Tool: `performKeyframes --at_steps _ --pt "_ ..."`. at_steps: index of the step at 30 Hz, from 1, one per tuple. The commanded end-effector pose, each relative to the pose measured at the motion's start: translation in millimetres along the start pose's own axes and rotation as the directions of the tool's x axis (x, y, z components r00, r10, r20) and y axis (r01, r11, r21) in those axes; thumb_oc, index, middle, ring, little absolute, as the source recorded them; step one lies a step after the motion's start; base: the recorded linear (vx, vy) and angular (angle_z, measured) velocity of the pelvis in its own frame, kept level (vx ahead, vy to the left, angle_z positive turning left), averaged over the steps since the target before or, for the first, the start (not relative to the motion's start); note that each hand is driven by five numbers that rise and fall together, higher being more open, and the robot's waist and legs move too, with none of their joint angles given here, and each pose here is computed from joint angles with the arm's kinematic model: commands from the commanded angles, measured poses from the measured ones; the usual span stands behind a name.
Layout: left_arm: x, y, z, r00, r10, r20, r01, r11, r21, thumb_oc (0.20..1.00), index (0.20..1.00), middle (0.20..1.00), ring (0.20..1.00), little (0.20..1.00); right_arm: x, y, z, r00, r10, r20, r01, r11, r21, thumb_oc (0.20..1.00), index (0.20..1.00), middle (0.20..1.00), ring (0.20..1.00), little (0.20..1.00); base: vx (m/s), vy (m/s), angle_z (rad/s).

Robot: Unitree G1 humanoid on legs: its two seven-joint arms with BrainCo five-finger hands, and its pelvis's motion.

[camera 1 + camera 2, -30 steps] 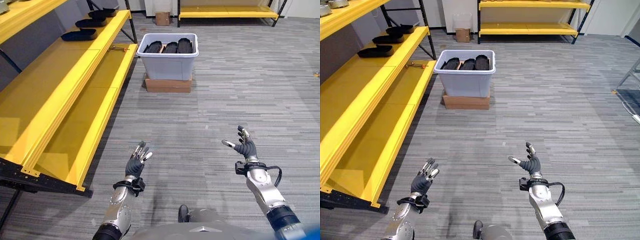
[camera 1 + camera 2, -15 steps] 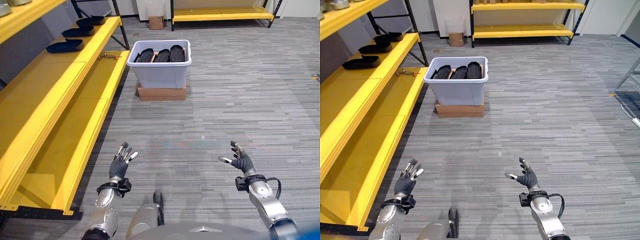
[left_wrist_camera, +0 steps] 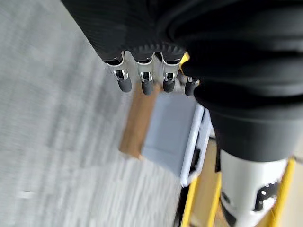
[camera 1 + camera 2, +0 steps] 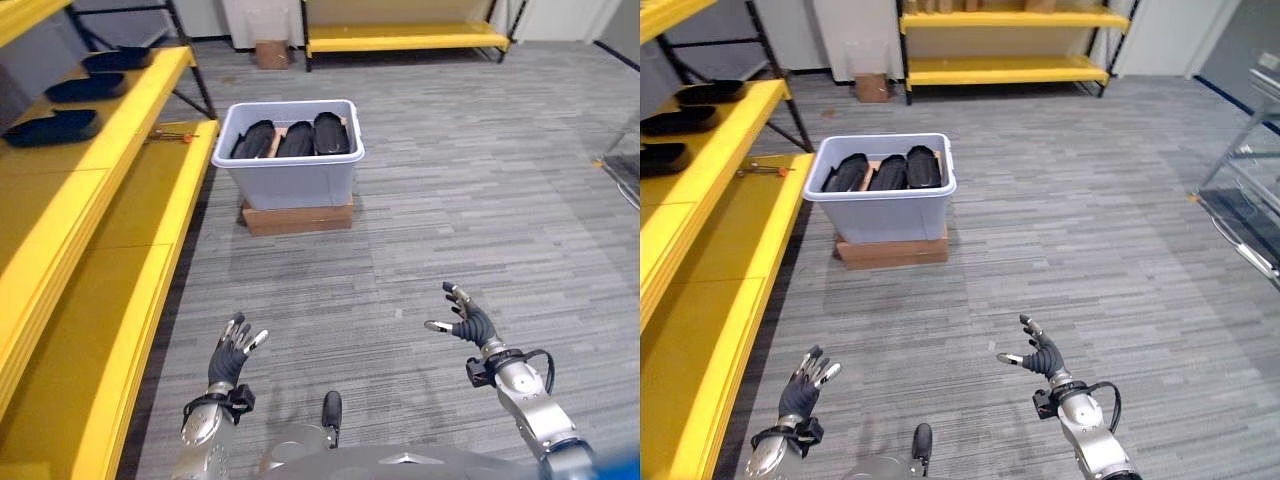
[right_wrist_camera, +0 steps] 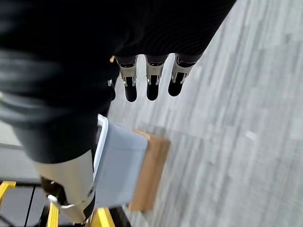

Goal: Move parts from the plastic box to the shelf.

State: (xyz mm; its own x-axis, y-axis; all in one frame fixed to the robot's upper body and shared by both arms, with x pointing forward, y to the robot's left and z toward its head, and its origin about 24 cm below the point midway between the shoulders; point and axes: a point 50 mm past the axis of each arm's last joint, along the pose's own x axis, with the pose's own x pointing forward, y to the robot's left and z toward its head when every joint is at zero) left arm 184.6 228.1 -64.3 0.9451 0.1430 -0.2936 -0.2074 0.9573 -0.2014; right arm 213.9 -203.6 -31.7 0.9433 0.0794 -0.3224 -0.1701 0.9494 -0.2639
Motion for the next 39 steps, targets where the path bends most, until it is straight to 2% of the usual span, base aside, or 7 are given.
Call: performKeyframes --at_steps 1,15,20,22,25,39 --pt "-2.3 8.1 18.3 0.995 -0.031 0.09 0.022 0.995 0.098 1.0 1.0 1.0 1.0 1.0 4.7 2.3 31.5 0.986 0.018 0.165 -0.021 1.0 0.011 1.0 1.0 1.0 1.0 1.0 0.16 0.171 0.06" --pt "-9.4 10.6 -8.0 0.999 0.041 -0.03 -0.038 0.994 0.1 1.0 1.0 1.0 1.0 1.0 18.2 19.9 38.3 0.984 0.002 0.18 -0.001 1.0 -0.007 1.0 1.0 1.0 1.0 1.0 0.17 0.184 0.01" --pt "-7.7 4.2 -5.7 1.0 0.006 -0.03 -0.003 0.995 0.1 1.0 1.0 1.0 1.0 1.0 17.3 15.7 42.9 0.981 0.016 0.192 -0.011 1.0 -0.024 1.0 1.0 1.0 1.0 1.0 0.23 -0.066 0.1" --pt "-7.4 -13.4 -9.3 0.996 -0.082 -0.04 0.086 0.991 0.104 1.0 1.0 1.0 1.0 1.0 9.0 10.3 32.4 0.986 -0.009 0.165 0.016 0.999 -0.043 1.0 1.0 1.0 1.0 1.0 0.47 -0.103 0.51" --pt "-9.2 -21.4 -11.9 0.989 -0.138 -0.046 0.142 0.984 0.109 1.0 1.0 1.0 1.0 1.0 5.0 7.4 25.2 0.99 -0.031 0.14 0.037 0.998 -0.046 1.0 1.0 1.0 1.0 1.0 0.27 -0.08 0.76" --pt "-7.9 -40.6 -10.3 0.97 -0.237 -0.049 0.241 0.967 0.085 1.0 1.0 1.0 1.0 1.0 1.2 3.3 8.5 0.991 -0.115 0.07 0.116 0.993 -0.021 1.0 1.0 1.0 1.0 1.0 0.25 -0.098 0.13"
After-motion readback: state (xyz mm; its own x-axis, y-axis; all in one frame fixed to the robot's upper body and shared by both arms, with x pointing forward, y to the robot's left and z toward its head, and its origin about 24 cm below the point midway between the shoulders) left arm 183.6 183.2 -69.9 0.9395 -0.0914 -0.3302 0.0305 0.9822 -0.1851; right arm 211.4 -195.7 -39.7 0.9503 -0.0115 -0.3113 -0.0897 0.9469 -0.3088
